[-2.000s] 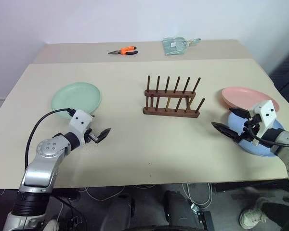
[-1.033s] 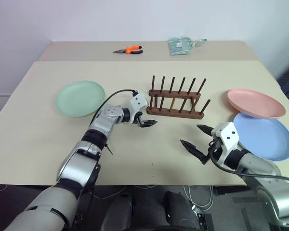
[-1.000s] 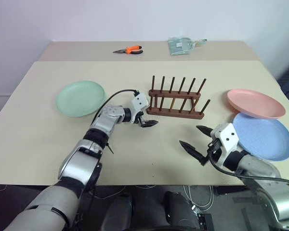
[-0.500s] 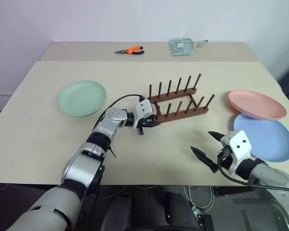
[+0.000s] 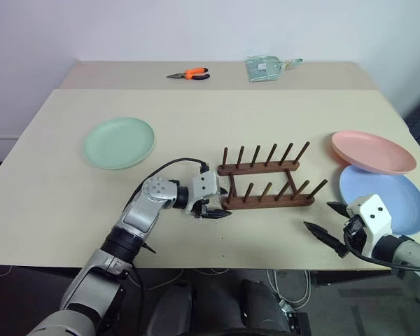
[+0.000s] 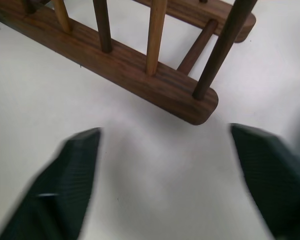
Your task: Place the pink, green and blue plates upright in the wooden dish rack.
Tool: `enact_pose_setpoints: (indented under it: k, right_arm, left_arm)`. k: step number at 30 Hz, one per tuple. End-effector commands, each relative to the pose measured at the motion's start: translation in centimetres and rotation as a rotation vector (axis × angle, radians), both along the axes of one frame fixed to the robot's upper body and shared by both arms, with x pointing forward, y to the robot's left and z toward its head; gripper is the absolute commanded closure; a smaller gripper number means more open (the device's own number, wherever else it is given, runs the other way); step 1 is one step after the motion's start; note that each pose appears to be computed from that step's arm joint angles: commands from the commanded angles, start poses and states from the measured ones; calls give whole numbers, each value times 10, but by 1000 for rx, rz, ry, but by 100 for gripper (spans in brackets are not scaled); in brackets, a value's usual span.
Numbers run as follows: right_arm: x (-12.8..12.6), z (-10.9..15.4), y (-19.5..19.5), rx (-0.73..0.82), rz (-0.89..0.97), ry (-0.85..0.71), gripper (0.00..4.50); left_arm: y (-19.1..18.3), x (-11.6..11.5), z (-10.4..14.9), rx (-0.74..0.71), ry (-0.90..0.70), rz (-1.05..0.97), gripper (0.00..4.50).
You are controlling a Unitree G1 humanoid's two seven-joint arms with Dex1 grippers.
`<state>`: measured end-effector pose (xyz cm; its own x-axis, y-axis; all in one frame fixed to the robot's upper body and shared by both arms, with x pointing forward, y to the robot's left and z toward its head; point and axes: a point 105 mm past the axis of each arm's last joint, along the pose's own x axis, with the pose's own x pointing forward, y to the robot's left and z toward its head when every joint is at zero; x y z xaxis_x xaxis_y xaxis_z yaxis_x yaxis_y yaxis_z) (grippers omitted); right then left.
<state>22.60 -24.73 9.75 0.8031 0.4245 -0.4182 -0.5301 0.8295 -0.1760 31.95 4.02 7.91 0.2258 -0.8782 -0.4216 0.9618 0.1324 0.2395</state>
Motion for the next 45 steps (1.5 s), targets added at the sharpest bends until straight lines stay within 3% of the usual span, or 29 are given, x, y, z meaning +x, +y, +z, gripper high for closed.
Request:
enact_pose_setpoints:
  k: [1,3,5,8,13,15,18,23,29,32,35,37,40,45]
  right_arm:
    - [-5,8,1,-15,34,-12,241]
    - [-8,4,7,-9,57,10,348]
    - [-8,-4,11,-19,67,29,447]
    - [-3,-18,15,-53,56,46,450]
    - [22,-30,14,-120,-15,0,450]
    - [40,-30,19,-134,-49,-48,450]
    - [61,-26,23,-149,-79,-95,450]
    - [97,-18,21,-182,-102,-166,450]
    - [117,-3,19,-184,-90,-219,450]
    - [109,28,10,-208,-26,-286,372]
    - [100,65,-10,-303,-35,-373,229]
    - [92,84,-34,-463,-47,-399,129]
    - [87,84,-64,-678,-38,-345,129]
    - [100,69,-99,-815,-95,-297,129]
  left_arm:
    - [31,-2,-1,58,34,60,0]
    - [40,-18,4,35,103,43,39]
    - [35,-36,8,3,160,1,127]
    - [17,-48,7,-20,158,4,281]
    - [-16,-47,-3,-24,152,88,281]
    - [-26,-28,-5,-33,115,231,281]
    - [-22,0,-11,-23,81,426,281]
    - [-10,27,-11,-27,41,565,281]
    - [-3,41,-5,-42,13,610,281]
    - [-2,40,3,-74,3,590,288]
    - [-6,31,13,-133,3,522,288]
    - [-10,21,23,-183,3,451,288]
    - [-16,7,30,-221,3,361,288]
    - [-26,-5,38,-251,4,287,288]
